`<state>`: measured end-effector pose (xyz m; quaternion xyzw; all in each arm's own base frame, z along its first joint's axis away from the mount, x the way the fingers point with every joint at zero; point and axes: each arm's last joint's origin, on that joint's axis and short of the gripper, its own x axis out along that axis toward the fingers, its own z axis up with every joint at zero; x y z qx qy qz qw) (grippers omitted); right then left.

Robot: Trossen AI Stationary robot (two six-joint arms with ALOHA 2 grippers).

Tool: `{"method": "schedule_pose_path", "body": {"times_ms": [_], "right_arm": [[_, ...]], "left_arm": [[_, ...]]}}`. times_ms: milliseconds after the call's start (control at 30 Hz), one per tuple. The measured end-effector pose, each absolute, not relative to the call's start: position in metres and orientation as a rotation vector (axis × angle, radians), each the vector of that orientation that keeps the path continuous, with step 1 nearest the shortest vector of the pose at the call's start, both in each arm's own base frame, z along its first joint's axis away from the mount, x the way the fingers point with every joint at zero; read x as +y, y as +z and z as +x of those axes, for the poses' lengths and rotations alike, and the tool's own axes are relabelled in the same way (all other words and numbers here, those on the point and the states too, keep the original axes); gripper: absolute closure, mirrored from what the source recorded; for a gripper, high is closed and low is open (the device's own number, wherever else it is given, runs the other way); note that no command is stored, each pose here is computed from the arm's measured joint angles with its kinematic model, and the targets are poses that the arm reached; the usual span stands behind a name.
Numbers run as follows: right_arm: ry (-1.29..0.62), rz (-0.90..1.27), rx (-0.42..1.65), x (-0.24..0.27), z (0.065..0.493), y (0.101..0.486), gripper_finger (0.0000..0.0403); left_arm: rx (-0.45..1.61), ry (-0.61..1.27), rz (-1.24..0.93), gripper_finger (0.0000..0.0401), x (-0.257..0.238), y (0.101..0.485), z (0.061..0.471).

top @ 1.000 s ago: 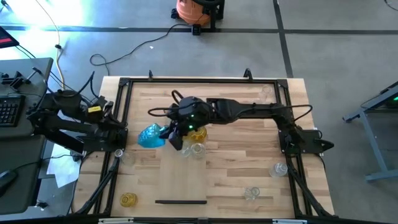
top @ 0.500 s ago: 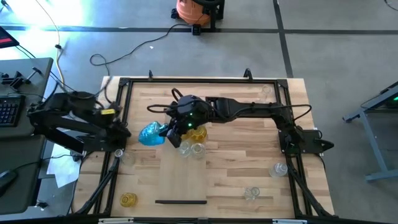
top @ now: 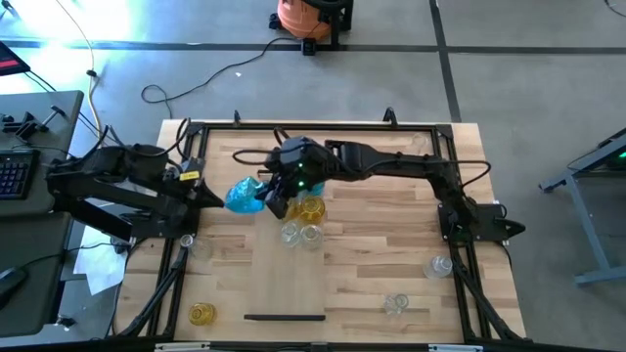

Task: Sort vases onto shelf
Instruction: Put the blue vase on the shelf to align with the other blue vases

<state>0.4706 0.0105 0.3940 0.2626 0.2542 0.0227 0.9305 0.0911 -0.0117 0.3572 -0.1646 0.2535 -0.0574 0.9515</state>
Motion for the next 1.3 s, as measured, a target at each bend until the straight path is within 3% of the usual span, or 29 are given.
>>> {"method": "schedule_pose_path", "body": {"times_ms": [900,1100,1300], "right_arm": [[0.061,0.474,0.622,-0.01,0.464,0.386,0.0381],[0.056,0.485,0.637,-0.013,0.463,0.385,0.0364],[0.052,0.477,0.626,-0.014,0.464,0.385,0.0379]], "left_arm": [[0.642,-0.008,-0.275,0.0401,-0.016,0.339,0.161],[0.672,0.005,-0.27,0.0401,-0.016,0.333,0.171],[0.675,-0.009,-0.249,0.0401,-0.017,0.331,0.178]]}}
